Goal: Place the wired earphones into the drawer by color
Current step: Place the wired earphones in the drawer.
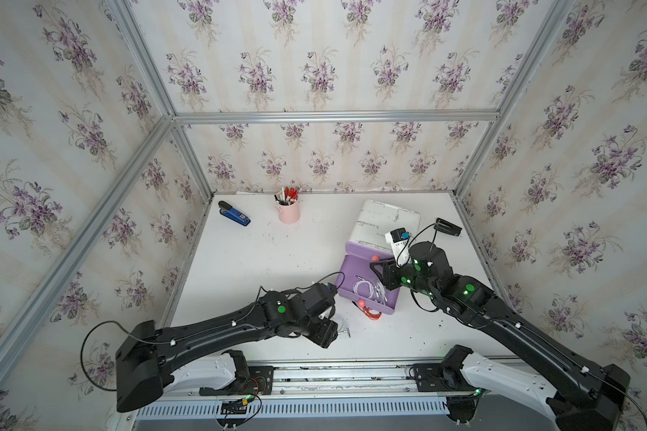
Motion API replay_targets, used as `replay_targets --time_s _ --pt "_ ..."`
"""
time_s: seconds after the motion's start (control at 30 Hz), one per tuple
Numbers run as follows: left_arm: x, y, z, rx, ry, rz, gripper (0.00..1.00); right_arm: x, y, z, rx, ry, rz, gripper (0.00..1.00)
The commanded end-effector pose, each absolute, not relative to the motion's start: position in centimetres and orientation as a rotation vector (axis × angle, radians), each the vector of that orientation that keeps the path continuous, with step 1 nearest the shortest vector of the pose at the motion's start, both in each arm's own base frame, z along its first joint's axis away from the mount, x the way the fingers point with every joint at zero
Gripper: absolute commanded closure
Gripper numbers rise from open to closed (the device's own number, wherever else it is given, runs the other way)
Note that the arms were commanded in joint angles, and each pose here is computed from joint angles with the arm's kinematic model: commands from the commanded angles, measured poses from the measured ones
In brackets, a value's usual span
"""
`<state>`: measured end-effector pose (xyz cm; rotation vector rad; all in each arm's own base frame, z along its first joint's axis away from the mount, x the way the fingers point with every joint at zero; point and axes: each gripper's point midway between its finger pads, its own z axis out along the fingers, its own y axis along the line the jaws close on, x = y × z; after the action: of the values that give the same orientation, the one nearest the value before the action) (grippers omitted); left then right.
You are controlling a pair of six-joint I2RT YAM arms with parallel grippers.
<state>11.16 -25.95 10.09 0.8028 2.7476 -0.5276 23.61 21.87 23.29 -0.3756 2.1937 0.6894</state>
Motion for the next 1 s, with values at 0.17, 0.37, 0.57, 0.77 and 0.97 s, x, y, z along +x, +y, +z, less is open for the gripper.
replay_targets --time_s 0.17,0.37,0.57,0.77,0.97 --pt "13.0 -25.5 7.0 0.688 2.808 -0.106 0.31 22.9 20.8 23.6 -0.352 2.191 0.68 0.61" --pt "13.2 -27.4 5.7 0.668 2.877 -0.045 0.32 22.7 20.7 23.5 -0.345 2.193 0.687 0.61" --pt "14.7 -25.8 5.8 0.715 2.864 0.118 0.37 22.4 20.4 23.5 -0.343 2.198 0.679 0.61" --pt "14.7 -26.0 5.1 0.843 2.826 0.076 0.39 22.1 19.9 23.3 -0.324 2.192 0.679 0.61" --pt "15.4 -26.7 4.8 0.954 2.782 0.062 0.42 22.3 20.0 23.3 -0.323 2.197 0.681 0.61"
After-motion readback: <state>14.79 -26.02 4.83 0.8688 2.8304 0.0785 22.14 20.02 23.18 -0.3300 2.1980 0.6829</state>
